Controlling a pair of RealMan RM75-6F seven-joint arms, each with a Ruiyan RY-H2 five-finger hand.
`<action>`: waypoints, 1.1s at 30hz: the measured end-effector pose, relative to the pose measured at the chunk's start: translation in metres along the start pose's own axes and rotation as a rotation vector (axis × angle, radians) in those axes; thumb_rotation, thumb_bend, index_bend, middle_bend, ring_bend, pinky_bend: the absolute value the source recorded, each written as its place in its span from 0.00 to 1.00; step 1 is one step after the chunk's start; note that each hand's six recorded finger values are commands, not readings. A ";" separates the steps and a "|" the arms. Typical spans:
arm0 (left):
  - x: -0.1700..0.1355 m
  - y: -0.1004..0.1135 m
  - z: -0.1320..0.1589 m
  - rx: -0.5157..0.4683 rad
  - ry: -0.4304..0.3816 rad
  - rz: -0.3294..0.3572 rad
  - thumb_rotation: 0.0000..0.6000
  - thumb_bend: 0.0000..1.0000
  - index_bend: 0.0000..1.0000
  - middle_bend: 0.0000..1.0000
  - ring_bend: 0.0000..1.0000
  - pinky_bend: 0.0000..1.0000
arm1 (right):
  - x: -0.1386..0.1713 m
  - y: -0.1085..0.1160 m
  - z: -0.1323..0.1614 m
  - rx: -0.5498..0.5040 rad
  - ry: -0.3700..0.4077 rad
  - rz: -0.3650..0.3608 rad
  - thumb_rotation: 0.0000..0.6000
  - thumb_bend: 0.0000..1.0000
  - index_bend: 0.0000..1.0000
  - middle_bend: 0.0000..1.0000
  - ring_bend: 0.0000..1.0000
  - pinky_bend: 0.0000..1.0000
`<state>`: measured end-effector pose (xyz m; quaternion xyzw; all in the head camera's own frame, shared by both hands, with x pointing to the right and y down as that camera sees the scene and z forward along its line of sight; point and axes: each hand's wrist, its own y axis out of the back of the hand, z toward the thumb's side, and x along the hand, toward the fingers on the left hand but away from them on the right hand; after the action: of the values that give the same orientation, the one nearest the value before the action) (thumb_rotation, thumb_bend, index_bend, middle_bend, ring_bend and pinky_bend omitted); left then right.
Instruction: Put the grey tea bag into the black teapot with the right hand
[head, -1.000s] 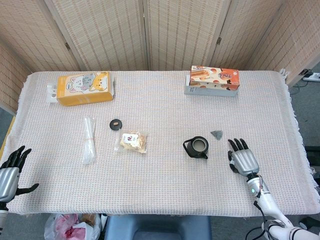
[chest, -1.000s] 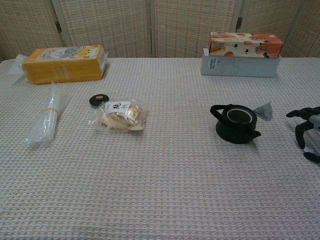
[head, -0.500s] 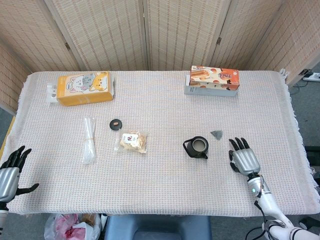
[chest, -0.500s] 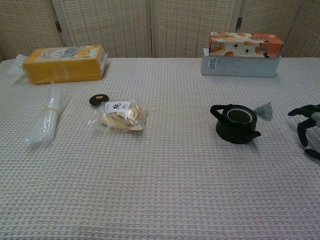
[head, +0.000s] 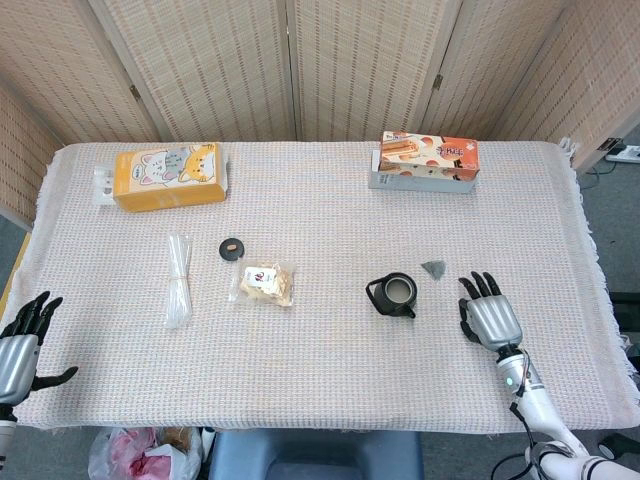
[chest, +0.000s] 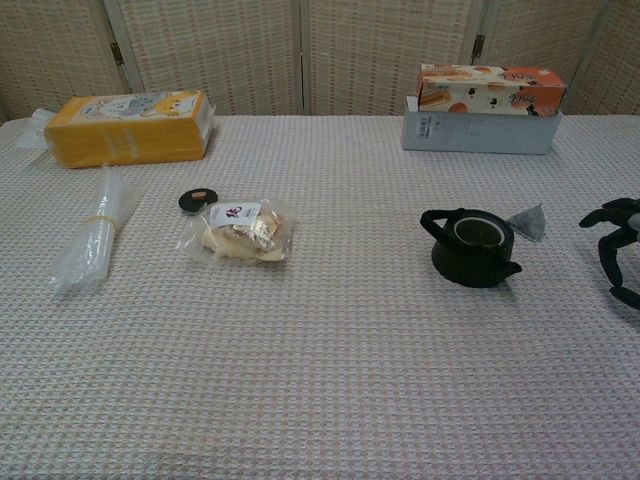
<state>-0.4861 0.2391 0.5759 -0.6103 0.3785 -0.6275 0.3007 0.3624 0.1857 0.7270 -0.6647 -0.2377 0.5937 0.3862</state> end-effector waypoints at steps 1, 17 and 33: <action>0.000 0.000 0.000 -0.001 0.000 0.000 1.00 0.13 0.00 0.00 0.00 0.25 | 0.000 0.001 0.000 -0.003 0.001 -0.004 1.00 0.35 0.65 0.15 0.00 0.00; 0.000 0.000 0.000 0.001 0.002 0.001 1.00 0.13 0.00 0.00 0.00 0.25 | 0.004 0.035 0.017 -0.067 0.055 -0.097 1.00 0.35 0.66 0.17 0.00 0.00; 0.000 0.000 -0.001 0.000 0.004 0.000 1.00 0.13 0.00 0.00 0.00 0.25 | 0.007 0.106 0.039 -0.137 0.099 -0.233 1.00 0.36 0.66 0.18 0.00 0.00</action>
<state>-0.4869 0.2388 0.5758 -0.6091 0.3791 -0.6286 0.3002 0.3111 0.1378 0.6385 -0.6858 -0.3337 0.4939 0.4175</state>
